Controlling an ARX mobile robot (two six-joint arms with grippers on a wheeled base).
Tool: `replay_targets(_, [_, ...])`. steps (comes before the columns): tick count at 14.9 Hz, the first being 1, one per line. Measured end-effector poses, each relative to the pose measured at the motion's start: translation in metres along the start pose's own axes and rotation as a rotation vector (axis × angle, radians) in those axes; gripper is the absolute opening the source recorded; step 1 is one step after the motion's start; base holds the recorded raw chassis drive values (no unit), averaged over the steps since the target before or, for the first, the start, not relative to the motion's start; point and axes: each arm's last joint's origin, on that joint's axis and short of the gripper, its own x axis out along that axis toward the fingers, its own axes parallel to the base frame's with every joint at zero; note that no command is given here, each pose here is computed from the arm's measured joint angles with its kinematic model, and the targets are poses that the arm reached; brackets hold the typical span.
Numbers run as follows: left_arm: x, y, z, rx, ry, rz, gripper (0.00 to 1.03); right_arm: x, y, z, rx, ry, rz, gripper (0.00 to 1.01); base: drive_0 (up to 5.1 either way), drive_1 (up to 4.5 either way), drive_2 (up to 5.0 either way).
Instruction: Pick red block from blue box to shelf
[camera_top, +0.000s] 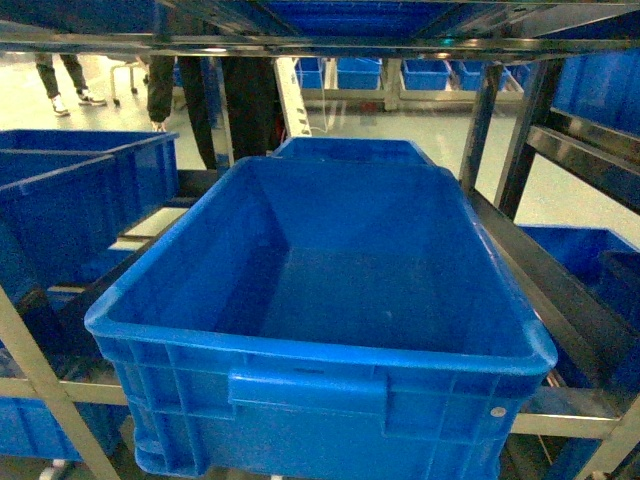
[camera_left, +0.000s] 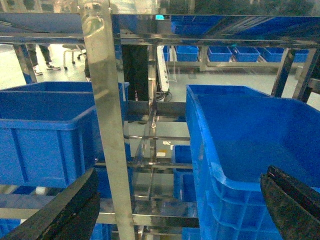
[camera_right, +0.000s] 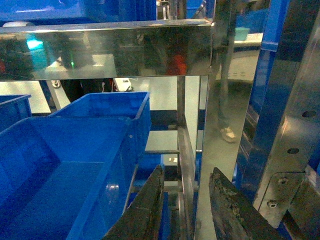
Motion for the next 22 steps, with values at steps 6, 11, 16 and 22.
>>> replay_targets(6, [0.0, 0.0, 0.0, 0.0, 0.0, 0.0, 0.98, 0.0, 0.0, 0.0, 0.0, 0.0, 0.0, 0.24, 0.0, 0.0, 0.0])
replay_targets(11, [0.0, 0.0, 0.0, 0.0, 0.0, 0.0, 0.98, 0.0, 0.0, 0.0, 0.0, 0.0, 0.0, 0.24, 0.0, 0.0, 0.0])
replay_targets(16, [0.0, 0.0, 0.0, 0.0, 0.0, 0.0, 0.98, 0.0, 0.0, 0.0, 0.0, 0.0, 0.0, 0.24, 0.0, 0.0, 0.0])
replay_targets(22, [0.0, 0.0, 0.0, 0.0, 0.0, 0.0, 0.98, 0.0, 0.0, 0.0, 0.0, 0.0, 0.0, 0.24, 0.0, 0.0, 0.0])
